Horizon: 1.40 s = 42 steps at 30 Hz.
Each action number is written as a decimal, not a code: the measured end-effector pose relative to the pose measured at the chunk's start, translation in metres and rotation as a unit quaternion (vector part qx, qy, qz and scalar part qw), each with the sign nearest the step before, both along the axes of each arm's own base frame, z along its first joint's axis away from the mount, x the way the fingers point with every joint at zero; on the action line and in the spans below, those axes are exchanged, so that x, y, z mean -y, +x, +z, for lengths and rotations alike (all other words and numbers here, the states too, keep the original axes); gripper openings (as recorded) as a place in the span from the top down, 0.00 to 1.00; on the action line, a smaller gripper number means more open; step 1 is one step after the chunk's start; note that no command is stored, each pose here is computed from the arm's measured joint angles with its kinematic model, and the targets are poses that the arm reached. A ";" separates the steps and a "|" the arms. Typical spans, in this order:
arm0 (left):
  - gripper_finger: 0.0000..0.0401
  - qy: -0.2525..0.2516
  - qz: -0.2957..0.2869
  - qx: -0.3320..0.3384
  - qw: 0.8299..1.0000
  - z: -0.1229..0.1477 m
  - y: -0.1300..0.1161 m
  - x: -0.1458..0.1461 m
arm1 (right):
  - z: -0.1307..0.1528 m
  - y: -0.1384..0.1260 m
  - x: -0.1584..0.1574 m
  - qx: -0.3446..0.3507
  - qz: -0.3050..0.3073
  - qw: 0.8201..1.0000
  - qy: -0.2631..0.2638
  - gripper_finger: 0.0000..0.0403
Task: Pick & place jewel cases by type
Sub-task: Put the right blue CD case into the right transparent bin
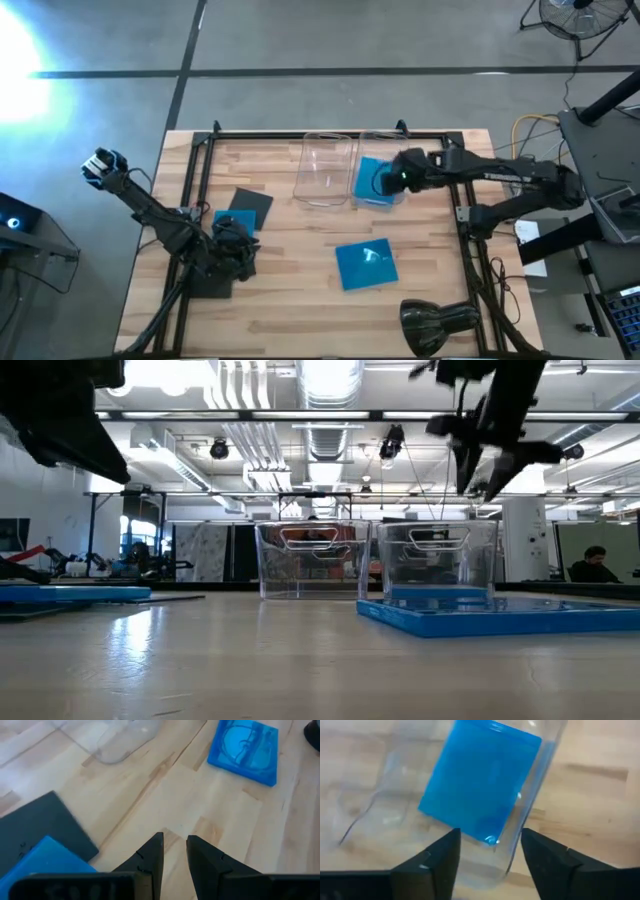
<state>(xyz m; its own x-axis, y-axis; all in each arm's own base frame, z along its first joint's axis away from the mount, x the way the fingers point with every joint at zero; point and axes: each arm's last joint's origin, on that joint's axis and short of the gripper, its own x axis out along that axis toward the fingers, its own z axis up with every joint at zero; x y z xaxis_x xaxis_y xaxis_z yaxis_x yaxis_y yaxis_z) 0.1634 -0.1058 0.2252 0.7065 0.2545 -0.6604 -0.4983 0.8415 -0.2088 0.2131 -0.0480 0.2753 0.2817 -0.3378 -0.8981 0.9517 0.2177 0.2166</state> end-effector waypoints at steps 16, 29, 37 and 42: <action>0.84 -0.031 -0.158 0.078 0.984 -0.033 0.042 -0.034 | -0.119 0.006 -0.139 -0.036 0.087 0.977 0.190 0.46; 0.84 -0.044 -0.236 -0.052 0.969 -0.096 0.091 -0.019 | -0.139 0.032 -0.144 0.162 0.123 0.949 0.243 0.46; 0.84 -0.060 -0.219 -0.071 0.971 -0.101 0.093 -0.017 | -0.116 0.072 -0.161 0.273 0.218 0.909 0.226 0.46; 0.84 -0.125 -0.211 -0.069 0.967 -0.085 0.079 -0.006 | -0.113 0.085 -0.158 0.157 0.251 0.950 0.099 0.46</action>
